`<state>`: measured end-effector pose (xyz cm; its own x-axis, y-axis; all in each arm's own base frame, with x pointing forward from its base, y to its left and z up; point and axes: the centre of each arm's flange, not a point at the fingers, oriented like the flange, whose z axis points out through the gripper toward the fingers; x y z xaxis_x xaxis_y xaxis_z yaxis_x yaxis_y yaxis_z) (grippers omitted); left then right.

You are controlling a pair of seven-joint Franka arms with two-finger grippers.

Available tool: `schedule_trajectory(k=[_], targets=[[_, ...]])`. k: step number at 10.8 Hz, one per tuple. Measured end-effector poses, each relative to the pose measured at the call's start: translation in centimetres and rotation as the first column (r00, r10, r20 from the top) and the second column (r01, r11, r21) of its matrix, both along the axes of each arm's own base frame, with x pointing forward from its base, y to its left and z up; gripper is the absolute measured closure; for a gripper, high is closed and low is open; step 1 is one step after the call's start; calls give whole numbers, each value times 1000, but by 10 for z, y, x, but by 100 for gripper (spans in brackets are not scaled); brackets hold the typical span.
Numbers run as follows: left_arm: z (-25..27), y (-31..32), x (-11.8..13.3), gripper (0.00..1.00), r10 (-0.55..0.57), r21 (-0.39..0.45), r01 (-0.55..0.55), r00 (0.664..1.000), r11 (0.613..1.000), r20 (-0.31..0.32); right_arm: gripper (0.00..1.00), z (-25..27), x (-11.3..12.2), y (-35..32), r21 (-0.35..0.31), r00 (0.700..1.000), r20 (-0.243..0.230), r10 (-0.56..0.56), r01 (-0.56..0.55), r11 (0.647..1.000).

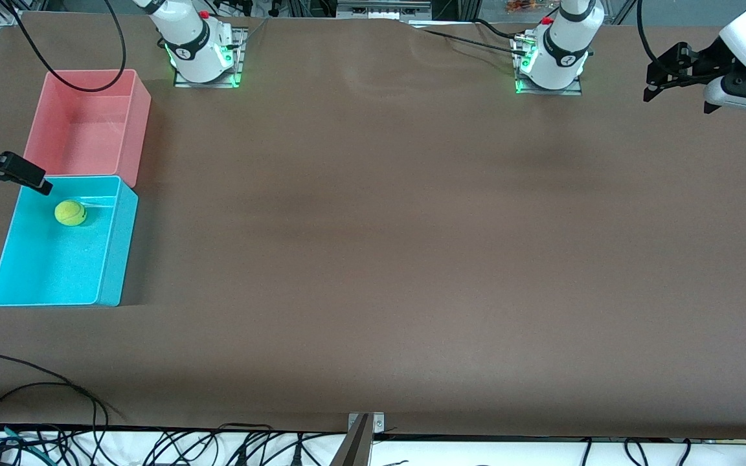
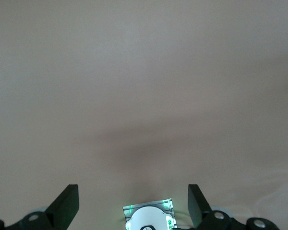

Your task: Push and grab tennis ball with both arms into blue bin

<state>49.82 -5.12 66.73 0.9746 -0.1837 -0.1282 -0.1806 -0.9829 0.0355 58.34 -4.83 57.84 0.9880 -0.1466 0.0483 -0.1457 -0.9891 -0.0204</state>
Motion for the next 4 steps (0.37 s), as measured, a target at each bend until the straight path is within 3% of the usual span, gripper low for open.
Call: schedule_trajectory(k=[4], targets=[[0, -3, 0, 0, -5, 0, 5, 1000, 1000, 0, 0, 0, 0, 3, -2, 1000, 0, 6, -6, 1000]])
